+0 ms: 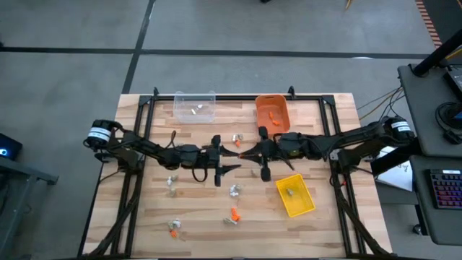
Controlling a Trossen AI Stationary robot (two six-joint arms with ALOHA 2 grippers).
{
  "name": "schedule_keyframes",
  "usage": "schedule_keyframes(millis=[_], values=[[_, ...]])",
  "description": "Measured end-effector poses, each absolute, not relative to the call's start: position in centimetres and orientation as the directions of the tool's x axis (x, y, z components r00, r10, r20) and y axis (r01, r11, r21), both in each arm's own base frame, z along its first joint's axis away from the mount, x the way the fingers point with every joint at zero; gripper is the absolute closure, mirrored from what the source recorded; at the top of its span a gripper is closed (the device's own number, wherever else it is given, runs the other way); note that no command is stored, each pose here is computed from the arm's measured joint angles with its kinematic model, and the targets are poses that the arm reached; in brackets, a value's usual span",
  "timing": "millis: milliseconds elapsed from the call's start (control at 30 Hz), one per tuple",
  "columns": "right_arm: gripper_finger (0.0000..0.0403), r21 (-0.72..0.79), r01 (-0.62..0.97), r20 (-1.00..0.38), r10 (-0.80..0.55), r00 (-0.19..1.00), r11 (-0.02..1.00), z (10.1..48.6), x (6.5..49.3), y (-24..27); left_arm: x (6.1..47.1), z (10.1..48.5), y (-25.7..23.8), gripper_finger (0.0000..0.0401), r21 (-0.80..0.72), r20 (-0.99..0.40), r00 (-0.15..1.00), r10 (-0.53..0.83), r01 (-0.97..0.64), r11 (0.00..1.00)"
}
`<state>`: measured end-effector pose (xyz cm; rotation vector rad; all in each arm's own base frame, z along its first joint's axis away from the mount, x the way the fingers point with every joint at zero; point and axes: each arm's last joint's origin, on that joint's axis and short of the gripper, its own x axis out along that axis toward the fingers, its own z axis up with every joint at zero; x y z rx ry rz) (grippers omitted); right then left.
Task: Sort Halloween decoration
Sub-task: Put the orange skeleton toy into the orange bin
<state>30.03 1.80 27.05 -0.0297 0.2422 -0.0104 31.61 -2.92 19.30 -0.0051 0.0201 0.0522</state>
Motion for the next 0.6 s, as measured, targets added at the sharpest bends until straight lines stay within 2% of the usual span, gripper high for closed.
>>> schedule_keyframes(millis=[133, 200, 267, 433, 600], values=[[0.0390, -0.116, 0.225, -0.423, -0.253, 0.870, 0.967, 27.7, 29.9, -0.1, 31.5, 18.0, -2.8, 0.0205, -0.057, -0.152, 0.986, 0.071, -0.080, 0.995], [0.0390, -0.175, 0.337, -0.504, -0.378, 0.777, 0.925, 27.9, 29.4, -1.5, 31.3, 17.3, -2.8, 0.0203, -0.081, -0.220, 0.973, 0.072, -0.091, 0.993], [0.0390, -0.204, 0.405, -0.580, -0.443, 0.684, 0.891, 28.0, 28.7, -3.2, 31.2, 16.7, -2.8, 0.0203, -0.100, -0.277, 0.958, 0.073, -0.105, 0.989], [0.0390, -0.152, 0.580, -0.721, -0.491, 0.489, 0.800, 27.6, 26.5, -8.3, 31.0, 16.2, -2.8, 0.0203, -0.132, -0.338, 0.938, 0.076, -0.127, 0.983], [0.0390, -0.092, 0.694, -0.797, -0.470, 0.379, 0.714, 25.4, 24.4, -13.2, 31.0, 16.1, -2.7, 0.0208, -0.139, -0.341, 0.937, 0.077, -0.131, 0.982]])
